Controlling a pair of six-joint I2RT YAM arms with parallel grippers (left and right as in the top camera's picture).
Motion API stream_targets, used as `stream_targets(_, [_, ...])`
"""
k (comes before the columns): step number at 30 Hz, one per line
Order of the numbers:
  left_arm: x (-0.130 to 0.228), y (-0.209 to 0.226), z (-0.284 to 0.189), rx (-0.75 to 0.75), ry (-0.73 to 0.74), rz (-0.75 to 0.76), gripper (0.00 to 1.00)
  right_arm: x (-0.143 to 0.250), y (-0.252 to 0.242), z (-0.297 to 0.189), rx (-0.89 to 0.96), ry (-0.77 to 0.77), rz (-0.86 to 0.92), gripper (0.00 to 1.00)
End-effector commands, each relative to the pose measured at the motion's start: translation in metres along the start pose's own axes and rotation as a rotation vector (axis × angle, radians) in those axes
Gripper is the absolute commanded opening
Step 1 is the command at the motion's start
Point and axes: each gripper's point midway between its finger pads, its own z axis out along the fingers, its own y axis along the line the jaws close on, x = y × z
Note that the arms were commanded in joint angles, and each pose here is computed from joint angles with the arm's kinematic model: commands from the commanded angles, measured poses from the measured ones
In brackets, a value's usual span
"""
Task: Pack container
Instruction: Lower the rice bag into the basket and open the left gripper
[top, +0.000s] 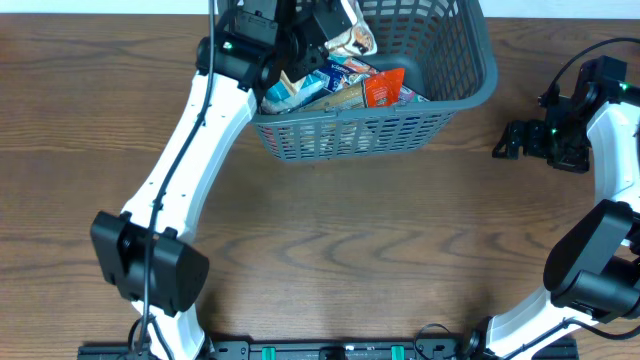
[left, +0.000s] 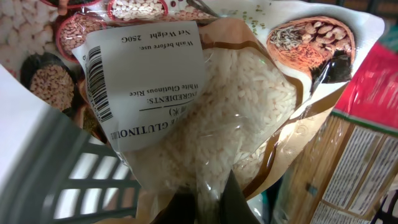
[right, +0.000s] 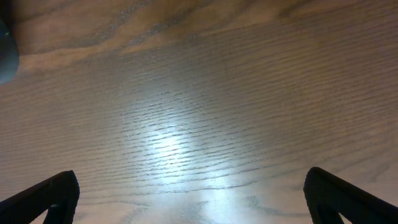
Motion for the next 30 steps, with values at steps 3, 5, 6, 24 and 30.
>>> stream_targets(3, [-0.004,0.005,0.0,-0.01,0.001,0.015,0.06,0.0,0.004,-0.001,-0.002,-0.002,-0.024,0.99])
stream_targets(5, [0.0,0.002,0.004,0.004,0.018,0.012,0.06,0.0,0.004,-0.001,-0.002,-0.002,-0.024,0.99])
stream_targets(6, [0.003,0.0,0.005,0.011,0.027,0.011,0.06,0.0,0.004,-0.001,-0.002,-0.002,-0.024,0.99])
stream_targets(24, [0.012,-0.008,-0.001,0.036,0.072,-0.025,0.99,0.0,0.004,-0.001,-0.002,-0.001,-0.024,0.99])
stream_targets(30, [0.002,0.023,-0.031,-0.118,0.068,-0.029,0.99,-0.003,0.003,-0.002,0.0,-0.016,-0.024,0.99])
